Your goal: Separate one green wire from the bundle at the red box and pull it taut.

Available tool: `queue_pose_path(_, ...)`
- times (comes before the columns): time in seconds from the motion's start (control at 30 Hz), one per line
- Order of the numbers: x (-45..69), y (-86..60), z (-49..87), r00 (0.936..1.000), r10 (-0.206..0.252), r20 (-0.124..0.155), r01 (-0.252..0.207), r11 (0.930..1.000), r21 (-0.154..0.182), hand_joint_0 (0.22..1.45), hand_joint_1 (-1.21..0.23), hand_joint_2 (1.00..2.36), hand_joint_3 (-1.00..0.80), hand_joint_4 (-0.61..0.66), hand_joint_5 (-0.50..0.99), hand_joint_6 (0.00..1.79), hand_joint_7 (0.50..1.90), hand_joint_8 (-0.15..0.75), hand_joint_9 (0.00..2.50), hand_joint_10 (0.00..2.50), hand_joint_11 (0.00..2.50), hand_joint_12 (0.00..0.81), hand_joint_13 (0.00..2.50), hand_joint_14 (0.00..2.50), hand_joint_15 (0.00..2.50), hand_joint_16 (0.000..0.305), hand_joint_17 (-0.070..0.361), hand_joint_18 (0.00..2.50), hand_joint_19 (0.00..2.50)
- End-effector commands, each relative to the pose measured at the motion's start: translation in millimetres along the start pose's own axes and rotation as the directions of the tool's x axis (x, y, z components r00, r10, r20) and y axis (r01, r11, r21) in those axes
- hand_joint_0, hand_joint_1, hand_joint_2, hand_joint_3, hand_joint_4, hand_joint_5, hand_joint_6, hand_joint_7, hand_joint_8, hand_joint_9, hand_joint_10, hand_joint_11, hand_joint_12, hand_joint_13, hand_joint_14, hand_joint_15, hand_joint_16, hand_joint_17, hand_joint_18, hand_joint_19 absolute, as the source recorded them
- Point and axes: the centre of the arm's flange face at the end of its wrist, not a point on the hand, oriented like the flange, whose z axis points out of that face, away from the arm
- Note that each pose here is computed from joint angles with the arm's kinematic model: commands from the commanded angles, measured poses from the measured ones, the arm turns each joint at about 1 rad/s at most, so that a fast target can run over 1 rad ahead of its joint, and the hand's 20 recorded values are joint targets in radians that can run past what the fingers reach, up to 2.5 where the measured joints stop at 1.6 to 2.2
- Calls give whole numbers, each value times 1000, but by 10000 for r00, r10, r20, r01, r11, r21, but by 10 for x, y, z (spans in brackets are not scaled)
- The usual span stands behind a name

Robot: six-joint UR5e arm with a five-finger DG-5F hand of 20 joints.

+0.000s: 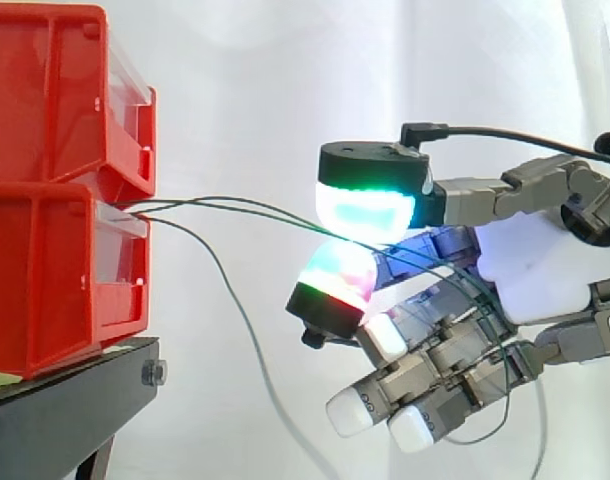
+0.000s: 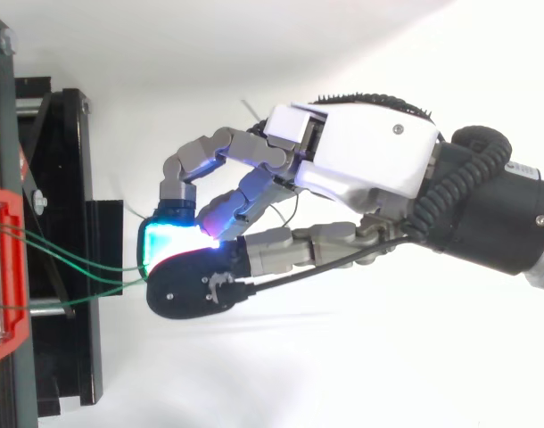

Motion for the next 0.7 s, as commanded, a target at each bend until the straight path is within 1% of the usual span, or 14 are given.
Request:
queue_pose_path(0.0, -10, 2, 1, 10000, 0, 12, 0, 10000, 4, 655, -811, 1007, -413, 78, -182, 913, 1055, 257, 939, 18, 729, 350, 722, 13, 339, 48, 109, 698, 420)
queue_pose_path(0.17, -10, 2, 1, 10000, 0, 12, 0, 10000, 4, 652, -810, 1006, -433, 84, -182, 911, 1069, 257, 941, 20, 722, 347, 723, 16, 344, 48, 108, 699, 419)
queue_pose_path(0.27, 1, 2, -2, 10000, -3, -3, 3, 10000, 4, 642, -783, 1006, -426, 88, -179, 909, 1089, 255, 949, 18, 724, 346, 729, 14, 347, 48, 107, 701, 426)
queue_pose_path(0.43, 0, 1, -4, 10000, 4, -2, -4, 10000, 17, 646, -779, 1007, -414, 66, -177, 911, 1093, 257, 957, 20, 724, 348, 735, 15, 337, 48, 107, 711, 425)
queue_pose_path(0.53, 0, 1, -4, 10000, 4, -2, -4, 10000, 17, 663, -814, 1005, -427, 53, -177, 912, 1055, 255, 950, 18, 727, 350, 735, 13, 340, 48, 107, 712, 417)
queue_pose_path(0.6, 11, 0, -7, 10000, 1, -17, -1, 10000, 16, 682, -851, 1002, -484, 65, -179, 910, 1070, 254, 946, 18, 723, 349, 733, 15, 342, 47, 107, 714, 410)
queue_pose_path(0.67, 12, 2, -5, 10000, 9, -18, -9, 10000, 3, 676, -865, 1000, -500, 90, -177, 909, 1048, 251, 942, 20, 731, 348, 733, 14, 343, 47, 106, 710, 402)
